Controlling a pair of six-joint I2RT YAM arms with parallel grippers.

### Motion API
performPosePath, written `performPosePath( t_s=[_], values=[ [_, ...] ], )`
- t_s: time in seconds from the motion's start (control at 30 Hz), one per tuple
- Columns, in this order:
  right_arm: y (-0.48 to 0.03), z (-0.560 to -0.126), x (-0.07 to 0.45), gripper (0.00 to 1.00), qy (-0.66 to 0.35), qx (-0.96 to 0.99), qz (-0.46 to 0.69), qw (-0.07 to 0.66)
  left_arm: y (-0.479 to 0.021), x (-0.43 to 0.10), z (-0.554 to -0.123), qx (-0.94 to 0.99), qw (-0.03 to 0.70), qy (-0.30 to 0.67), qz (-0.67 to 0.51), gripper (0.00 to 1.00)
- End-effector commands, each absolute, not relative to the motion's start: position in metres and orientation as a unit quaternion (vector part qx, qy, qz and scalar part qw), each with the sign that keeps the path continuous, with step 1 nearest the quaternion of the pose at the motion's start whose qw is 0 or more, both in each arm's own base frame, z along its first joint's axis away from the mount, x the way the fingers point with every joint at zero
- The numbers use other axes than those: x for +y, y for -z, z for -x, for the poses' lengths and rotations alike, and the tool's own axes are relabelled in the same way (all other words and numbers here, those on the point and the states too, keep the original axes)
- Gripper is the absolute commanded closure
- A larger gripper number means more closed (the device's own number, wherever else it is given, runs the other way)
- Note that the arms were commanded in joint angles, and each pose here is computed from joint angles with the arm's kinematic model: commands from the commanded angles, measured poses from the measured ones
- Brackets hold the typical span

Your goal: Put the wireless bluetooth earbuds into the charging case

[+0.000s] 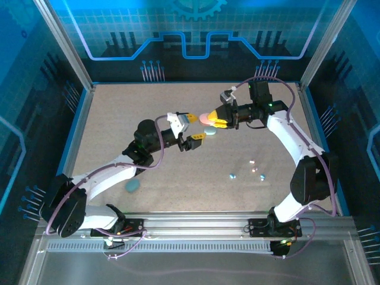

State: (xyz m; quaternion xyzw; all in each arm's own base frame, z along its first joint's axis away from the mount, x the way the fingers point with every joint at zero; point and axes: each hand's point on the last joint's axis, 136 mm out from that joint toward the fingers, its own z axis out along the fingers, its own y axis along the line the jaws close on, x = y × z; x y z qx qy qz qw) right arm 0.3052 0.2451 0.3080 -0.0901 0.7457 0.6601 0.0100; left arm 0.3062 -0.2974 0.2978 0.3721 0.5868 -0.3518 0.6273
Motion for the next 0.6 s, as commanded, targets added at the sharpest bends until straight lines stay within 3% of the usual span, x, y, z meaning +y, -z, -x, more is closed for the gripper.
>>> performPosePath(
  t_s=[0.0,0.23,0.57],
  values=[
    [-0.327,-0.295,0.244,0.84,-0.676,0.729,0.109,0.007,-0.319,-0.302,-0.307,0.552,0.654,0.371,-0.360,0.30],
    [-0.329,-0.293,0.248,0.83,-0.676,0.728,0.115,0.005,-0.323,-0.310,-0.308,0.544,0.648,0.390,-0.363,0.39],
    [-0.327,-0.291,0.252,0.83,-0.676,0.727,0.121,0.000,-0.329,-0.314,-0.306,0.533,0.646,0.409,-0.362,0.41]
  ],
)
